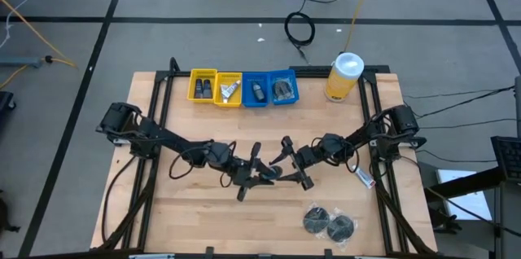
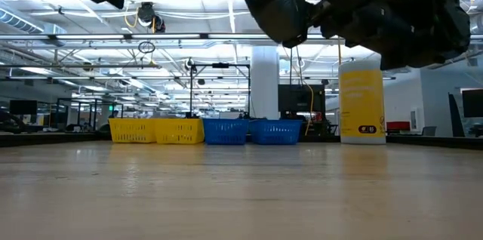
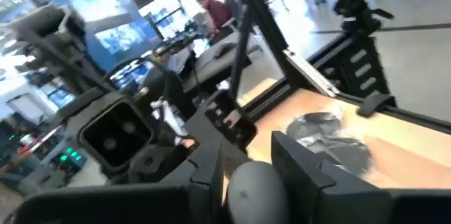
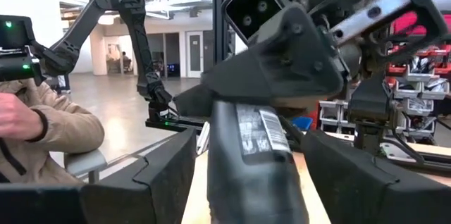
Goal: Pick & Place Travel size toiletries
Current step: Put the black roll-on deodorant into the left blue bin
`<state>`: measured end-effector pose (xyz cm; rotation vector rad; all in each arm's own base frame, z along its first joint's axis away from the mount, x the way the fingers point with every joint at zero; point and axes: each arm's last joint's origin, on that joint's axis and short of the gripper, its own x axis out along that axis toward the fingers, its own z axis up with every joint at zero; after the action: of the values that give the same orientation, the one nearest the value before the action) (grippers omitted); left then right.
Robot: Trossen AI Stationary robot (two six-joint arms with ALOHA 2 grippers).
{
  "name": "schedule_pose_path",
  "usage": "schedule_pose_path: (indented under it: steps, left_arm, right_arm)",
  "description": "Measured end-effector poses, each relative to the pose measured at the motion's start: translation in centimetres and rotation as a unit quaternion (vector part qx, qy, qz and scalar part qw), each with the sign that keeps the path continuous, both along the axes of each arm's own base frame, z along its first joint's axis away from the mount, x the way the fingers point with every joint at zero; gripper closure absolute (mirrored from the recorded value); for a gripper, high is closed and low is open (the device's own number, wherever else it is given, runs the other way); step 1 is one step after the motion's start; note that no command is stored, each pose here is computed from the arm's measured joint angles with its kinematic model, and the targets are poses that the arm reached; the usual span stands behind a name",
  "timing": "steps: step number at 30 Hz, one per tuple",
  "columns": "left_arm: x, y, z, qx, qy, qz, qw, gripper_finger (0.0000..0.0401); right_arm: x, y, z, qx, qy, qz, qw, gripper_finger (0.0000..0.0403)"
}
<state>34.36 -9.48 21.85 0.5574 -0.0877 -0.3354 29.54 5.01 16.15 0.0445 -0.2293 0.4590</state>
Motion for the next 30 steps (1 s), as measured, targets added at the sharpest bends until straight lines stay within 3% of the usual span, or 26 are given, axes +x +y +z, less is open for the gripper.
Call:
schedule_pose_path:
  steps: [4,10,13,17,21,27,30]
  left_arm:
    - [0.0,0.0,0.0,0.003,-0.002,-0.01,1.0,0.0318]
    - [0.0,0.1,-0.4,-0.001,0.022,0.013,1.0,0.0296]
    - [-0.1,0.5,-0.9,0.025,0.057,0.069,0.996,0.0301]
    - [-0.6,2.0,-0.7,0.068,0.093,0.18,0.977,0.0315]
    - [-0.5,5.1,-0.7,0.079,0.123,0.25,0.957,0.0313]
    - [-0.3,12.2,-0.8,0.12,0.133,0.342,0.922,0.0298]
    - [-0.8,16.3,-0.5,0.107,0.126,0.363,0.917,0.0306]
  right_arm:
    - [0.0,0.0,0.0,0.005,0.003,0.002,1.0,0.0142]
    - [0.0,0.0,-0.1,0.01,0.009,0.004,1.0,0.0136]
    - [-0.7,-0.1,-0.2,0.018,0.033,0.006,0.999,0.0138]
    - [-2.8,-0.7,-0.6,0.041,0.081,-0.029,0.995,0.0143]
    - [-5.5,-0.6,-0.7,0.049,0.083,-0.07,0.993,0.0144]
    - [-8.1,0.0,-0.3,0.034,0.044,-0.109,0.992,0.0144]
    - [-8.5,0.1,-0.1,0.027,0.031,-0.105,0.994,0.0144]
